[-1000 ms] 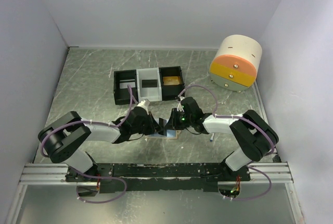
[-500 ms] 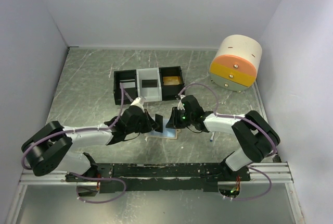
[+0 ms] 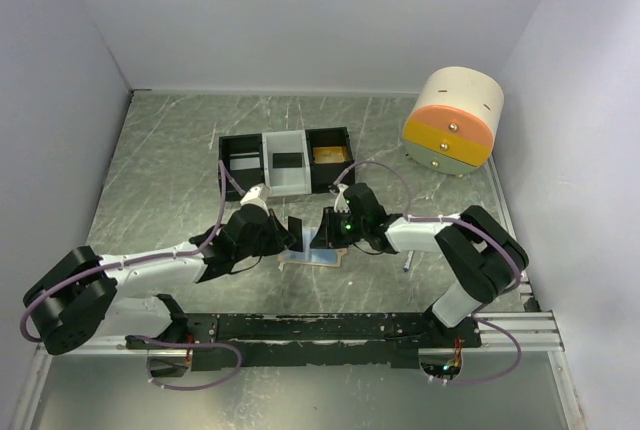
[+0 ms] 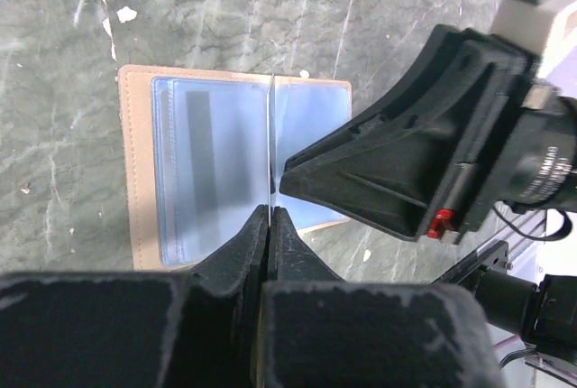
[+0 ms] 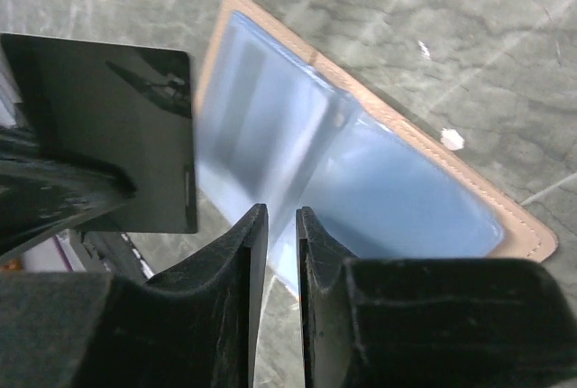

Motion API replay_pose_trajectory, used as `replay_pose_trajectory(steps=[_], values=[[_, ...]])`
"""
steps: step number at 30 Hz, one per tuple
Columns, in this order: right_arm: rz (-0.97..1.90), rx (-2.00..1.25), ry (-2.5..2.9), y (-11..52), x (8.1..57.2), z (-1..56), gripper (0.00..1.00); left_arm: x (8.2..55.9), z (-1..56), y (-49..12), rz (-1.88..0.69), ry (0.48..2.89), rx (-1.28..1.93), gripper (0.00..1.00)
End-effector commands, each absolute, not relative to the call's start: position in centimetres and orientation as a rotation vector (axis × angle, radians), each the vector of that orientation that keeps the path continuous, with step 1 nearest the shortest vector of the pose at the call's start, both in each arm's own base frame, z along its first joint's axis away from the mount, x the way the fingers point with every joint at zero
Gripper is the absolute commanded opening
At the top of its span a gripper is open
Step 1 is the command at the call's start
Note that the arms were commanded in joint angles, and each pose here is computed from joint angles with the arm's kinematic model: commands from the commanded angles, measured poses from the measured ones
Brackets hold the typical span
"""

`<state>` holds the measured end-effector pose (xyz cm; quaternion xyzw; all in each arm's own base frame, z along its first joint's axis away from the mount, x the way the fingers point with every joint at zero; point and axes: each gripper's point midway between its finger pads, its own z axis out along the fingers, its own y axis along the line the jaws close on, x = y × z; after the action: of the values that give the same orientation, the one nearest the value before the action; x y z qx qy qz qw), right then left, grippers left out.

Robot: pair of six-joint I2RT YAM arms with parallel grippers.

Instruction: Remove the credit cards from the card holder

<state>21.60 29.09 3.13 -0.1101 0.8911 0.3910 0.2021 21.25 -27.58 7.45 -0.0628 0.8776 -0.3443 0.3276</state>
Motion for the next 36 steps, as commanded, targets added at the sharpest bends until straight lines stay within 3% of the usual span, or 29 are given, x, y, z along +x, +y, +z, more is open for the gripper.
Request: replay_pose_trajectory(steps=[1, 6, 12, 14, 19, 27, 36], values=[[1.053, -0.314, 2.537, 29.0, 21.7, 1.6, 0.2, 21.5, 7.2, -26.8, -0.858, 2.289, -0.166, 0.07], [0.839, -0.27, 2.572, 26.5, 22.7, 1.0, 0.2, 21.2, 6.7, -27.2, -0.875, 2.306, -0.155, 0.07], [0.947, -0.294, 2.48, 27.4, 22.7, 3.9, 0.22, 21.1, 7.2, -28.4, -0.959, 2.274, -0.123, 0.07], [1.0, -0.293, 2.456, 27.9, 22.6, 4.5, 0.34, 21.1, 7.2, -28.8, -0.988, 2.269, -0.117, 0.07], [1.09, -0.204, 2.413, 28.2, 22.8, 5.1, 0.44, 20.7, 5.9, -29.6, -1.029, 2.308, -0.13, 0.07], [1.305, -0.176, 2.405, 28.9, 21.5, 4.9, 0.45, 20.0, 5.3, -30.3, -1.144, 2.293, -0.19, 0.07], [1.318, -0.145, 2.448, 28.9, 21.1, 3.7, 0.45, 20.0, 6.4, -30.9, -1.258, 2.233, -0.222, 0.07]])
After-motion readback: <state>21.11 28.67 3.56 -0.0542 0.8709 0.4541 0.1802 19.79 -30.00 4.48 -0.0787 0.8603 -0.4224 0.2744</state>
